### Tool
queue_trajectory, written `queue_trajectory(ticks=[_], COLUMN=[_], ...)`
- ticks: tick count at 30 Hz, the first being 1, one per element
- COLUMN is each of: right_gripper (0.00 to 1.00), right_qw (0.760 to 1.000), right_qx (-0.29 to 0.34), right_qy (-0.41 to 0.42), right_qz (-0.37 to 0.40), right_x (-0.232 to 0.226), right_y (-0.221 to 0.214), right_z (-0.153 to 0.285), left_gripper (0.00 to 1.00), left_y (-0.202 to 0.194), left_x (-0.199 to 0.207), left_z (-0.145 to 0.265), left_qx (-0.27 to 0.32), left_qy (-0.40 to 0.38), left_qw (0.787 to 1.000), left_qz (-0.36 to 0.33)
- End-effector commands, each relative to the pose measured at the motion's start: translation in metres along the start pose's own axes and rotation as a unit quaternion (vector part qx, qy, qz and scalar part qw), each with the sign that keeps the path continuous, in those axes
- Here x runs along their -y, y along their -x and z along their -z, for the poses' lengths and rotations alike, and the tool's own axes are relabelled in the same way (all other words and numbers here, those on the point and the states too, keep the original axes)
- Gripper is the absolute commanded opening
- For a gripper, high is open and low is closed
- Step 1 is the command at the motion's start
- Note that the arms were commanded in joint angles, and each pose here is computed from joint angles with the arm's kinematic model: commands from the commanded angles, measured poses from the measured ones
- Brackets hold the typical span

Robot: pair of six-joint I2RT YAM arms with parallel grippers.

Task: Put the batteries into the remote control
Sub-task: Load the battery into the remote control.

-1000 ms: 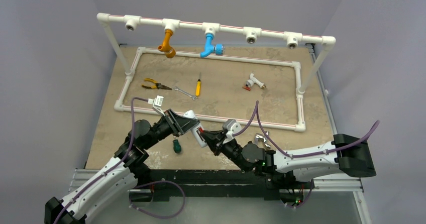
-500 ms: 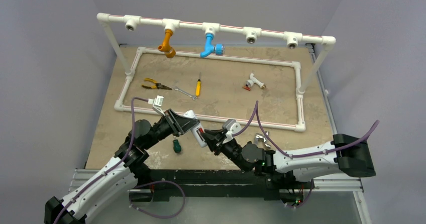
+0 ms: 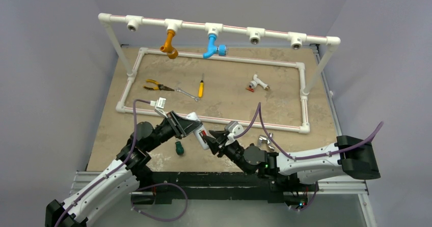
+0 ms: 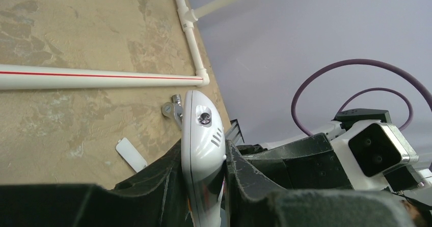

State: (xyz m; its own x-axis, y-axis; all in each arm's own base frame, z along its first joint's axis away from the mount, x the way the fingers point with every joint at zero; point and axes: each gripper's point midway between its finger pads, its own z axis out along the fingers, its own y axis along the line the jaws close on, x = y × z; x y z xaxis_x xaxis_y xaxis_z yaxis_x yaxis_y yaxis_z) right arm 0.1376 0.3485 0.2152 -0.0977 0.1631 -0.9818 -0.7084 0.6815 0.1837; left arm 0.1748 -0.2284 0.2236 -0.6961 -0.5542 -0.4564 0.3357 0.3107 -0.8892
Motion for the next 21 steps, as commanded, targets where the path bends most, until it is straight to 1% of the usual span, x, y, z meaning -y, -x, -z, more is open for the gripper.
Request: queue_trajectory(ticks=[1, 6, 9, 12, 14, 16, 19, 20, 21], right_gripper=[0.33, 0.38, 0.4, 0.44, 0.46, 0.46, 0.45, 0.44, 0.43], right_qw=[1.0, 0.999, 0.997, 0.993, 0.99, 0.983, 0.966, 0.955, 0.946], right_qx=[0.007, 0.014, 0.027, 0.044, 0.043, 0.03, 0.01, -0.001, -0.018], right_qy=[0.001, 0.029, 0.052, 0.078, 0.094, 0.119, 0.173, 0.223, 0.256], right_qz=[0.008, 0.024, 0.044, 0.071, 0.096, 0.134, 0.19, 0.196, 0.201], right_x=[0.003, -0.006, -0.014, -0.02, -0.023, -0.027, -0.028, -0.033, -0.031], right_y=[0.007, 0.015, 0.028, 0.045, 0.052, 0.055, 0.056, 0.051, 0.044], right_z=[0.001, 0.002, 0.002, 0.006, 0.008, 0.01, 0.018, 0.024, 0.03], left_gripper=[0.0, 0.0, 0.0, 0.0, 0.0, 0.0, 0.0, 0.0, 0.0], left_y=[0.006, 0.003, -0.001, -0.004, -0.007, -0.011, -0.019, -0.021, -0.024], left_x=[0.017, 0.01, 0.004, 0.001, -0.001, 0.0, 0.001, 0.002, 0.003], left_z=[0.002, 0.001, -0.002, -0.003, -0.004, -0.004, -0.005, -0.005, -0.005], left_qx=[0.011, 0.007, 0.0, -0.01, -0.017, -0.028, -0.052, -0.059, -0.068], left_qy=[-0.035, -0.028, -0.02, -0.015, -0.014, -0.018, -0.025, -0.028, -0.035], left_qw=[0.999, 1.0, 1.0, 1.0, 1.0, 0.999, 0.998, 0.998, 0.997], left_qz=[-0.002, 0.0, 0.0, -0.001, -0.001, -0.001, -0.004, -0.004, -0.004])
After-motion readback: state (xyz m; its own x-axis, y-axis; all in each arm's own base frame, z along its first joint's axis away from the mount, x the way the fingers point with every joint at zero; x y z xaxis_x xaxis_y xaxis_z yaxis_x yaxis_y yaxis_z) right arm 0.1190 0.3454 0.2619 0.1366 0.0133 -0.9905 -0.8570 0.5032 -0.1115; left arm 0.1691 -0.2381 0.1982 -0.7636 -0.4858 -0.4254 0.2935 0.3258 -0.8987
